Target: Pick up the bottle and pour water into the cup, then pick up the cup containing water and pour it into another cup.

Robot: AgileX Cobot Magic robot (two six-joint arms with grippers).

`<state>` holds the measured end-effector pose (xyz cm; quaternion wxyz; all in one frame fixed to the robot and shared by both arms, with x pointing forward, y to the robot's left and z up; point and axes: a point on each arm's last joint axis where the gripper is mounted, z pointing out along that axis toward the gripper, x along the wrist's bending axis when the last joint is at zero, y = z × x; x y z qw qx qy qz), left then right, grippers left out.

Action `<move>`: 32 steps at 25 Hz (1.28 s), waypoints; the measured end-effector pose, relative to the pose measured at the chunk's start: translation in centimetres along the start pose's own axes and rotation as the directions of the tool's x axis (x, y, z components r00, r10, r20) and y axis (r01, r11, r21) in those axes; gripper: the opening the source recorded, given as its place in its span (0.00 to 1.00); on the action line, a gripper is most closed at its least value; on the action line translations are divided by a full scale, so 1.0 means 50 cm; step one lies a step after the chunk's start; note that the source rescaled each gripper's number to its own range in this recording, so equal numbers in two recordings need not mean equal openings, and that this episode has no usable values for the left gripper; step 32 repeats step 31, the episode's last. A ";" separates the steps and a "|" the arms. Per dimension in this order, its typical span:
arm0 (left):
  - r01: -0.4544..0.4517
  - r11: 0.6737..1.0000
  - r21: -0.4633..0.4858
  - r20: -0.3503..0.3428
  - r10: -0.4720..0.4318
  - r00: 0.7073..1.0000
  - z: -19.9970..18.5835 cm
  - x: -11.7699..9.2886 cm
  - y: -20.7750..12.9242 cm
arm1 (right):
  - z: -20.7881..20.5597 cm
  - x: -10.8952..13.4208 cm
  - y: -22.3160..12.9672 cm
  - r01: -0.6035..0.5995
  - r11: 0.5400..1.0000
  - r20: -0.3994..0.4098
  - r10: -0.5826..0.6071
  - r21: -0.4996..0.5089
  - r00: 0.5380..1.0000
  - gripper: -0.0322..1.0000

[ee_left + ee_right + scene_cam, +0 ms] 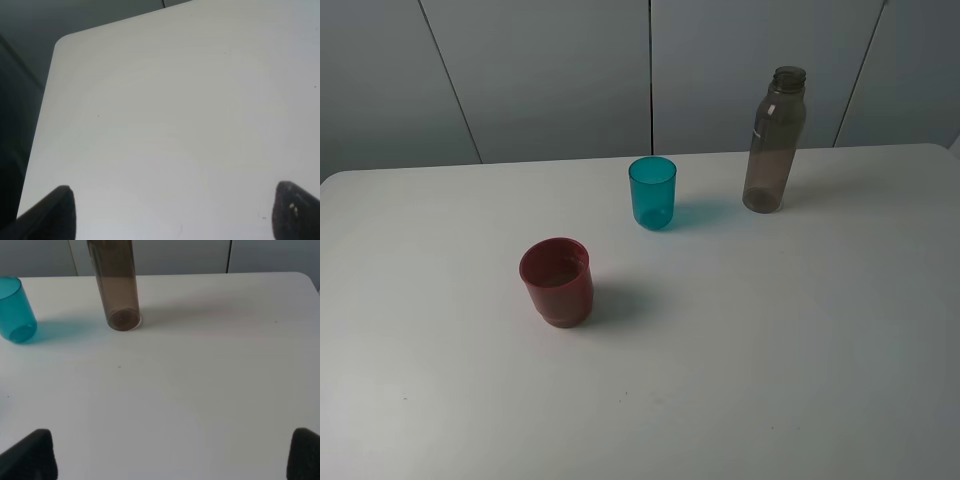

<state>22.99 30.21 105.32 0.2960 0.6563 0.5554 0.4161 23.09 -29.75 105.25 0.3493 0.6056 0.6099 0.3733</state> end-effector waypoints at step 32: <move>0.000 1.000 0.000 0.000 0.000 1.000 0.000 0.000 0.000 | 0.000 0.009 0.000 0.052 0.999 -0.051 -0.052 -0.003 0.997 1.00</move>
